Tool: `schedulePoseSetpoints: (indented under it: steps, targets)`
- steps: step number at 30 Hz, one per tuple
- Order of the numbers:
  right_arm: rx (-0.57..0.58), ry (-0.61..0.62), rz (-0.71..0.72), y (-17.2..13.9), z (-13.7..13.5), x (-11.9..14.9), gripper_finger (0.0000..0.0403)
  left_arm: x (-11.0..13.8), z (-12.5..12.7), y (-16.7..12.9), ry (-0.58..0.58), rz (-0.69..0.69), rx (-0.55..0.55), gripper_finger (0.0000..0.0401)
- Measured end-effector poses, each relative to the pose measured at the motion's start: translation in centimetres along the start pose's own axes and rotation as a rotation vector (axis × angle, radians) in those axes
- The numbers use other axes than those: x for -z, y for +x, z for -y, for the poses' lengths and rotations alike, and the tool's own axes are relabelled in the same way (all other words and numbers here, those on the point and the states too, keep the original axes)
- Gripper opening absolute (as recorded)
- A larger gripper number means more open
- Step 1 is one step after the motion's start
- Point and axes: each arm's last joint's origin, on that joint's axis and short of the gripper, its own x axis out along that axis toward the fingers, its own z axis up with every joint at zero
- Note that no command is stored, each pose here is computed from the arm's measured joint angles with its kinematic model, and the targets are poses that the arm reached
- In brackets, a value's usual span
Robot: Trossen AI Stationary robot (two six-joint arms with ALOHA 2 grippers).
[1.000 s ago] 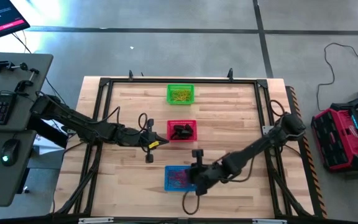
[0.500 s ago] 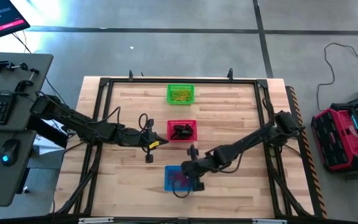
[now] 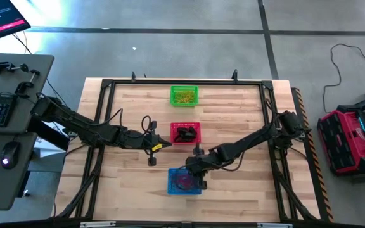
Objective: Sort rubber bands into baskets
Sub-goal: Put the red rubber band into the blue bin
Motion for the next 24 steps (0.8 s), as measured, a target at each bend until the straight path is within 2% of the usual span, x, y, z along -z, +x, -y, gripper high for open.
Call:
schedulePoseSetpoints:
  steps: [5,12,15,20,24]
  targets:
    - [-0.012,-0.026,-0.005,0.0,-0.1,0.1,0.0025,0.0,0.0,0.0,0.0,-0.003,0.0,0.0]
    - [-0.006,-0.004,-0.012,0.0,-0.1,0.1,0.0119,0.0,0.1,0.0,-0.011,-0.003,0.018,0.0]
    - [0.011,-0.009,-0.056,-0.3,-0.1,0.0,0.0147,0.1,0.0,0.0,-0.024,-0.018,0.022,0.0]
    - [0.037,-0.051,-0.097,-1.2,-0.5,-1.1,0.0154,0.1,-0.5,0.2,-0.054,-0.035,0.008,0.0]
    - [0.021,-0.123,-0.067,-2.0,-1.2,-2.4,0.0129,0.2,-0.8,0.3,-0.056,-0.045,-0.004,0.0]
